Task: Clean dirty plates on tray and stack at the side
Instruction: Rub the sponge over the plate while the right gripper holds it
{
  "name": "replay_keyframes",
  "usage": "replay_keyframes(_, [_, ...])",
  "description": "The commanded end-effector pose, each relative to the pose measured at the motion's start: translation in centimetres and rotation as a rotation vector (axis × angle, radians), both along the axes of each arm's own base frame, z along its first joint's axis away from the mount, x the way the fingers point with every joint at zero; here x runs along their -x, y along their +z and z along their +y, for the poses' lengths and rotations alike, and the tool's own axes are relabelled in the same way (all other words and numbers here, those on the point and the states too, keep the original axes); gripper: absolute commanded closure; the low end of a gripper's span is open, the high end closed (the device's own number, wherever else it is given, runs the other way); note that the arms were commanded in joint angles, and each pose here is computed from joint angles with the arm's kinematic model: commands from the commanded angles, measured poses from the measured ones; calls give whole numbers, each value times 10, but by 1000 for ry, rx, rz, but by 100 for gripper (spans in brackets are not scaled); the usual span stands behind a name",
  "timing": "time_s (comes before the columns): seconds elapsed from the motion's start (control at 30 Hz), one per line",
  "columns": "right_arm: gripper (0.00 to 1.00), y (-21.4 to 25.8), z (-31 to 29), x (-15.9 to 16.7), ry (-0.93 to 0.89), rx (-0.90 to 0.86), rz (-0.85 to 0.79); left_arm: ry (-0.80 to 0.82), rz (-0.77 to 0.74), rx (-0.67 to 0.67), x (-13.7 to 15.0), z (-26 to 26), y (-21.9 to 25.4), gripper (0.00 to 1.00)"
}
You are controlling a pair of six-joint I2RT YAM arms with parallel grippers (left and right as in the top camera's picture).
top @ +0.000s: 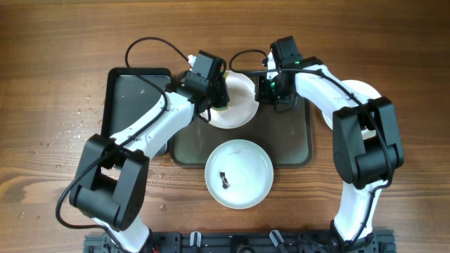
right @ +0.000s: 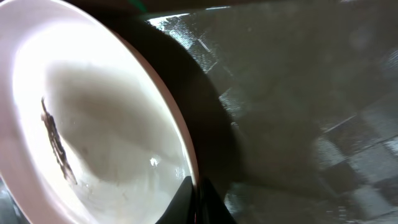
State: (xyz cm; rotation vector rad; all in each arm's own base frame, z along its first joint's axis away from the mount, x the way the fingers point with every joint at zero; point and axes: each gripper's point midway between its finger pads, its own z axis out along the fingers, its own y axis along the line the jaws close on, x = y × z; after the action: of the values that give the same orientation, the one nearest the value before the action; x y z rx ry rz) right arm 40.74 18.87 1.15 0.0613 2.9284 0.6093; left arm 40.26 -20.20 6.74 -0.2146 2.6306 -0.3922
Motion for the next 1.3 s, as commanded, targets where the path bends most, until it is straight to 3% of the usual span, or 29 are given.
replay_keyframes(0.0, [96, -9, 19, 10, -67, -37, 67, 59, -2, -37, -5, 11, -2, 96])
replay_keyframes(0.3, [96, -15, 9, 5, -59, 84, 7, 66, 12, -46, -3, 13, -4, 96])
replay_keyframes(0.97, [96, -15, 8, 3, -13, 100, -20, 130, 122, -72, -4, 38, -51, 96])
replay_keyframes(1.27, [96, -15, 8, 3, -5, 100, -25, 49, 256, 33, 13, 12, -88, 96])
